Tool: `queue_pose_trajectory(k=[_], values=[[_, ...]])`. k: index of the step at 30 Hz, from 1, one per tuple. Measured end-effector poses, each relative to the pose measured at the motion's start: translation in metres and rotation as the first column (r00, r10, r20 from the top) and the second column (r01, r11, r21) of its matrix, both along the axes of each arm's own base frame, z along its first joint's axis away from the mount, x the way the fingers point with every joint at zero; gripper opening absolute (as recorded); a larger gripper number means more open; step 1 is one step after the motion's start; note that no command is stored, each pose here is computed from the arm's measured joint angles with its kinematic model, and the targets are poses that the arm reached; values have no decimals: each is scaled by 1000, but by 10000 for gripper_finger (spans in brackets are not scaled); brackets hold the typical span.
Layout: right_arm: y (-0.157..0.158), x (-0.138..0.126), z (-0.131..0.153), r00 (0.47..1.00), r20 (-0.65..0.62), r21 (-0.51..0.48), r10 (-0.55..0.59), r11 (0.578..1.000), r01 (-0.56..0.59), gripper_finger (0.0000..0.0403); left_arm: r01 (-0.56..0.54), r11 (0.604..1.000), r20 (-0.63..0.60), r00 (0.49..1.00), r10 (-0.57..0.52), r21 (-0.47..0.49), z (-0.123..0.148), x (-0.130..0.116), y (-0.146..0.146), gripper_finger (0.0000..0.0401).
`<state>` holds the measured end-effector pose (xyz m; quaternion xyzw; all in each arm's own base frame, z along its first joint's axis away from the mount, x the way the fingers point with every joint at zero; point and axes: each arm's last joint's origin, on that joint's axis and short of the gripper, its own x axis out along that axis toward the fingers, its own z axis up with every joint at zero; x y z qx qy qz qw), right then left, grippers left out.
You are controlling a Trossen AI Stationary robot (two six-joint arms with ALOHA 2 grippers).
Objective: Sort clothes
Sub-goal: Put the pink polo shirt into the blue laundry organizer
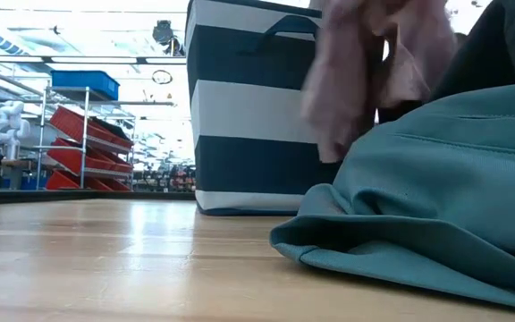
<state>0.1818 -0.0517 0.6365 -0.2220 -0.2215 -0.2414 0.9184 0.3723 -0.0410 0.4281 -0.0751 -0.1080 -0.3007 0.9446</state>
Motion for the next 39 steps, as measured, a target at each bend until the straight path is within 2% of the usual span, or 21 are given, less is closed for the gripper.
queue_pose_trajectory(k=[3,6,11,15,18,21,23,26,28,33,39], values=[[-7,9,-2,1000,9,25,1,1000,-1,0,-81,997,98,992,81,-9,33,-33,4,4],[-12,26,-6,996,10,15,86,996,-86,0,-234,972,188,953,236,-35,61,-67,13,4],[-26,76,-30,982,-105,52,155,987,-151,0,-463,882,238,850,470,-88,87,-107,41,4],[-44,108,-52,965,-179,138,191,976,-167,0,-600,791,186,769,611,-118,96,-128,70,4],[-55,124,-67,942,-233,199,243,960,-199,0,-647,758,85,753,652,-84,89,-130,87,4],[-66,134,-79,919,-262,272,295,936,-223,0,-685,727,10,728,686,36,77,-128,96,4],[-70,136,-81,906,-259,302,335,919,-254,0,-699,706,1,711,703,112,72,-127,98,4],[-72,135,-81,895,-246,322,371,903,-286,0,-734,656,45,672,739,174,70,-125,100,17],[-72,135,-83,885,-261,336,384,896,-290,0,-766,608,75,632,771,206,71,-125,100,27],[-71,136,-89,869,-301,372,394,887,-273,0,-847,438,154,497,854,300,71,-124,100,26],[-71,136,-89,865,-305,375,397,885,-274,0,-854,333,219,442,870,400,63,-107,100,21]])
